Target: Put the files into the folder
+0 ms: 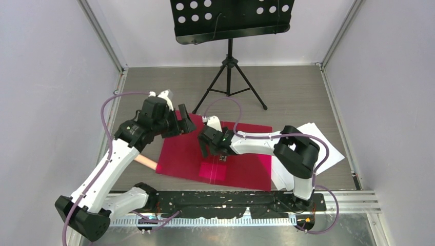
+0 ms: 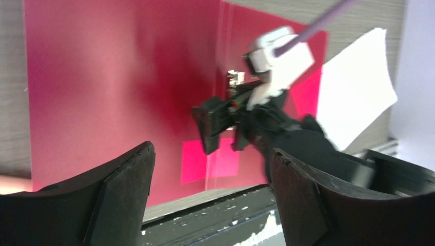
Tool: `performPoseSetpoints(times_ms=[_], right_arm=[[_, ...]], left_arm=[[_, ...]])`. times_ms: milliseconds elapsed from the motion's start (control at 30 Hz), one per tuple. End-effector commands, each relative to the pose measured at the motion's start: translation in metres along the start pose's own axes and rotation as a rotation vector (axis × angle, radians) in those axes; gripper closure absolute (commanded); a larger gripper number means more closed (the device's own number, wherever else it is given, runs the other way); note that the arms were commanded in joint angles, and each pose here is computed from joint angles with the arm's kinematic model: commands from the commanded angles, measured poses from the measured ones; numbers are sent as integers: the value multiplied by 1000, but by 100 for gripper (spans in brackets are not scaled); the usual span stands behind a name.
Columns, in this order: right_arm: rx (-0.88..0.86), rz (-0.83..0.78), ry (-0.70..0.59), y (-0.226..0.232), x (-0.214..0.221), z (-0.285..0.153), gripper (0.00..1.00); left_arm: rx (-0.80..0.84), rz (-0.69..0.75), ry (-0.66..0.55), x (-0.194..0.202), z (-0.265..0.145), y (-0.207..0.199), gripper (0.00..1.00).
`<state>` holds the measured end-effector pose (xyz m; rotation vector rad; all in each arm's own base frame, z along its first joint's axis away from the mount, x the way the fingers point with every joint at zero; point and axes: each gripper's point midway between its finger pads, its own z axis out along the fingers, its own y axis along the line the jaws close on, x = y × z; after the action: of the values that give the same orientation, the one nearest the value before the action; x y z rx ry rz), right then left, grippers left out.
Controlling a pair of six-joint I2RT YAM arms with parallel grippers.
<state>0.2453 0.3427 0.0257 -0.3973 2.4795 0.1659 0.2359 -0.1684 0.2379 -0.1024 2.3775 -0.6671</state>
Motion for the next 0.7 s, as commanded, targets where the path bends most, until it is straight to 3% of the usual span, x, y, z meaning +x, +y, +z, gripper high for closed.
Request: performPoseSetpoints(times_ms=[0,133,200,267,333,667], right_arm=[[-74,-57,20,3,19,9,9],[-181,-90,-49,8,11,-5,13],[-209,-92,-69,4,9,-11,23],[-215,-95,-74,-7,11,-13,42],[-246,-100,-85,-10,7,-17,46],[-173,-170,-88,-32,-15,-19,43]], left_arm=[[-100,-98,-110,0,28,30,19],[-151,-121,-6,36,70,55,21],[-180,-134,48,52,90,66,26],[-180,-147,126,75,111,73,35],[-180,-162,183,94,127,79,43],[-183,-208,318,150,152,67,70]])
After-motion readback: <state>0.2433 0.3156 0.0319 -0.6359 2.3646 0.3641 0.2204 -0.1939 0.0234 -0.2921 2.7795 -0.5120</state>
